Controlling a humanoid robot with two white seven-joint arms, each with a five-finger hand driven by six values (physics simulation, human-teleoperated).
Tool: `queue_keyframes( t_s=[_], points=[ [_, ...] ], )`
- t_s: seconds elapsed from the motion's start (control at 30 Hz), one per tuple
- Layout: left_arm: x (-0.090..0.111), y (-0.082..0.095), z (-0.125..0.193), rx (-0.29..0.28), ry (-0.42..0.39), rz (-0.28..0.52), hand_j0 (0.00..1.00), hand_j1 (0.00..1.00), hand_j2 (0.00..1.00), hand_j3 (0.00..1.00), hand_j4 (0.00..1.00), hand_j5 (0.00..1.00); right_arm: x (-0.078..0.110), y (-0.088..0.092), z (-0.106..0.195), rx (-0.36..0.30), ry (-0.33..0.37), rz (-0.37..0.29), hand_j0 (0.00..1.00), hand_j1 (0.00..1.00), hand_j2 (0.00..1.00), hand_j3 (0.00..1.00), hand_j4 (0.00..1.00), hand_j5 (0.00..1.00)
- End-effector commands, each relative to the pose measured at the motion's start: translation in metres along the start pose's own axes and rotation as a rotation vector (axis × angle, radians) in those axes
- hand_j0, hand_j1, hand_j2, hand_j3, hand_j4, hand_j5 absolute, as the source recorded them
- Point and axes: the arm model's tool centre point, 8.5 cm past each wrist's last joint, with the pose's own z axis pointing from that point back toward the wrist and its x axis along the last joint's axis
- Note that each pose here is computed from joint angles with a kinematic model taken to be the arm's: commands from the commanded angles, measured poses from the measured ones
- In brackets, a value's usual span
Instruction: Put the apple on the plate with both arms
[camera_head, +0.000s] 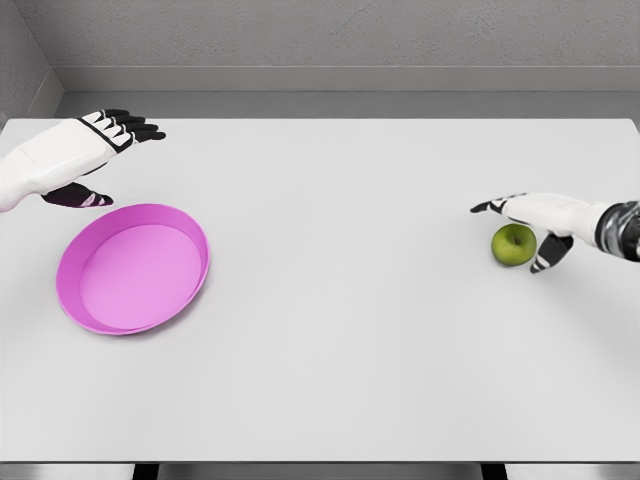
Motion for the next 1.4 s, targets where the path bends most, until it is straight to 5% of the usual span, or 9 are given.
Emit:
queue_keyframes(
  t_s=[0.0,0.17,0.3,0.5,0.97,1.37],
  points=[
    [-0.001,0.001,0.001,0.004,0.002,0.005,1.0,1.0,1.0,1.0,1.0,1.0,0.0,0.005,-0.003,0.015,0.001,-0.003,1.0,1.0,1.0,1.0,1.0,1.0],
    [0.0,0.001,0.0,0.002,0.001,0.003,1.0,1.0,1.0,1.0,1.0,1.0,-0.001,0.007,-0.003,0.02,0.003,-0.002,1.0,1.0,1.0,1.0,1.0,1.0],
    [0.0,0.001,0.0,0.002,0.001,0.003,1.0,1.0,1.0,1.0,1.0,1.0,-0.001,0.008,-0.004,0.026,0.001,-0.001,0.64,0.64,0.64,0.64,0.64,0.64],
    [-0.001,0.0,0.001,0.002,0.002,0.004,1.0,1.0,1.0,1.0,1.0,1.0,0.0,0.009,-0.003,0.039,0.0,0.0,0.53,0.53,0.53,0.53,0.53,0.53],
    [-0.002,0.002,0.002,0.005,0.007,0.001,1.0,1.0,1.0,1.0,1.0,1.0,0.006,-0.008,0.002,0.018,-0.012,0.022,0.5,0.5,0.5,0.5,0.5,0.5],
    [-0.003,0.002,0.003,0.005,0.008,0.002,1.0,1.0,1.0,1.0,1.0,1.0,0.063,-0.024,0.004,-0.029,-0.166,0.1,0.5,0.5,0.5,0.5,0.5,0.5]
  ],
)
